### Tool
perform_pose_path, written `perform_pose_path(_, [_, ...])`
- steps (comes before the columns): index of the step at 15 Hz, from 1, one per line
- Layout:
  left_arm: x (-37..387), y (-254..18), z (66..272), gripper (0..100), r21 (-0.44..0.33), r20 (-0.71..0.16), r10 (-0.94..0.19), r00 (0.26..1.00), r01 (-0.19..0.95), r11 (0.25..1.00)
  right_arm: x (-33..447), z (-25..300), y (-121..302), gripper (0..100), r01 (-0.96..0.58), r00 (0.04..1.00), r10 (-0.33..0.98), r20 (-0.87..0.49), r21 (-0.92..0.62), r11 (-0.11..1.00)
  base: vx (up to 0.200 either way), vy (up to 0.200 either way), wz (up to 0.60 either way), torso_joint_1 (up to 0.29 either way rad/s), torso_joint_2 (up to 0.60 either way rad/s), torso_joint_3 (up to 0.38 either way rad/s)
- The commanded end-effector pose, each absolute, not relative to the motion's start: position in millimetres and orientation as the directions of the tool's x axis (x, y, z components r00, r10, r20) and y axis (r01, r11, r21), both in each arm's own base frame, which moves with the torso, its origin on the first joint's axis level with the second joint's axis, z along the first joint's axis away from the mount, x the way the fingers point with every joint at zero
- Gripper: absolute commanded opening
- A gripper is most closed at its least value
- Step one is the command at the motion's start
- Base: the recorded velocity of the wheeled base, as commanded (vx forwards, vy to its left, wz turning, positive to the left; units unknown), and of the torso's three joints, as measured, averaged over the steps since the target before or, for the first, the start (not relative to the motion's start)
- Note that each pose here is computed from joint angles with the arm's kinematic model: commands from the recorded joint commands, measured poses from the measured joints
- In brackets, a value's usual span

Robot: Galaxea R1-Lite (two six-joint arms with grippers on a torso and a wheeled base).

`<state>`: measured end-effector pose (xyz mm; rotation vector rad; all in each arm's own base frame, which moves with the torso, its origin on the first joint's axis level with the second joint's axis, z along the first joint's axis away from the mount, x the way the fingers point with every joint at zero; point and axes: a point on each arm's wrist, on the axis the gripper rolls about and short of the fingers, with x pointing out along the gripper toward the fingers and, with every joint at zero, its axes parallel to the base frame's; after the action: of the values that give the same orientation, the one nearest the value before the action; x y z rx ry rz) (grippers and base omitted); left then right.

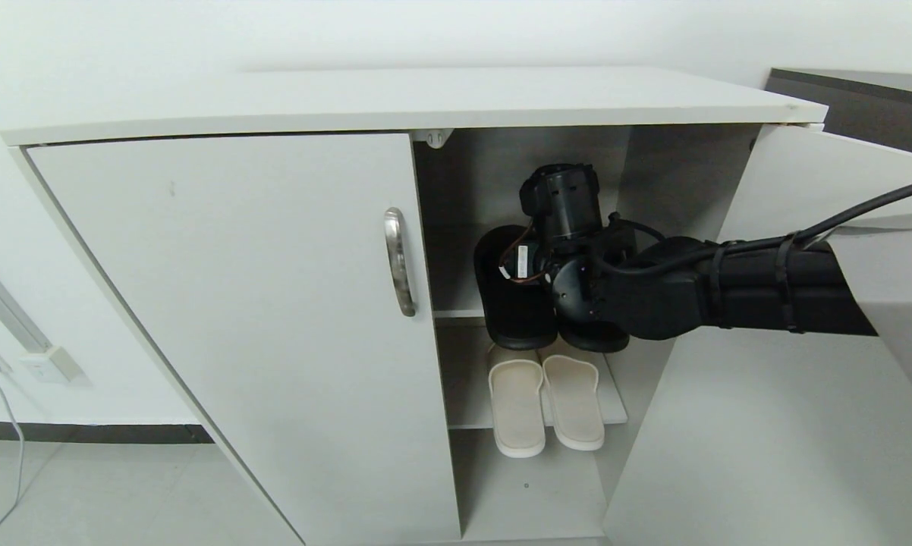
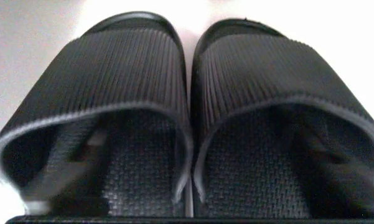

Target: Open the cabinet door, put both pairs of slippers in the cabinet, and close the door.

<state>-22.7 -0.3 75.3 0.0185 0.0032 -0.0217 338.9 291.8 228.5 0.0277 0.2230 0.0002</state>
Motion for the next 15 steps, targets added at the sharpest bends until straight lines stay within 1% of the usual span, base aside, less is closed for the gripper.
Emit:
perform_pose_path(1, [-23, 0, 75, 0, 0.018, -0.003, -0.021, 1.000, 0.022, 1.000, 319, 239, 288, 100, -0.013, 0.976, 0.019, -0.218, 0.028, 1.000, 0.000, 0.000, 0.00, 0.000, 0.00, 0.000])
perform_pose_path(6, [-23, 0, 75, 0, 0.018, -0.003, -0.023, 1.000, 0.023, 1.000, 269, 246, 279, 100, -0.019, 0.975, 0.032, -0.221, 0.057, 0.998, 0.000, 0.000, 0.00, 0.000, 0.00, 0.000])
perform_pose_path(8, [-23, 0, 75, 0, 0.018, -0.003, -0.021, 1.000, 0.022, 1.000, 244, 241, 275, 100, -0.060, 0.968, 0.068, -0.240, 0.042, 0.997, 0.000, 0.000, 0.00, 0.000, 0.00, 0.000])
perform_pose_path(9, [-23, 0, 75, 0, 0.018, -0.003, -0.021, 1.000, 0.022, 1.000, 223, 241, 272, 100, -0.100, 0.968, 0.111, -0.226, 0.057, 0.993, 0.000, 0.000, 0.00, 0.000, 0.00, 0.000])
perform_pose_path(12, [-23, 0, 75, 0, 0.017, -0.003, -0.021, 1.000, 0.022, 1.000, 181, 244, 258, 100, -0.186, 0.960, 0.200, -0.197, 0.087, 0.979, 0.000, 0.000, 0.00, 0.000, 0.00, 0.000])
perform_pose_path(15, [-23, 0, 75, 0, 0.017, -0.003, -0.023, 1.000, 0.023, 1.000, 166, 232, 245, 100, -0.223, 0.950, 0.236, -0.202, 0.087, 0.971, 0.000, 0.000, 0.00, 0.000, 0.00, 0.000])
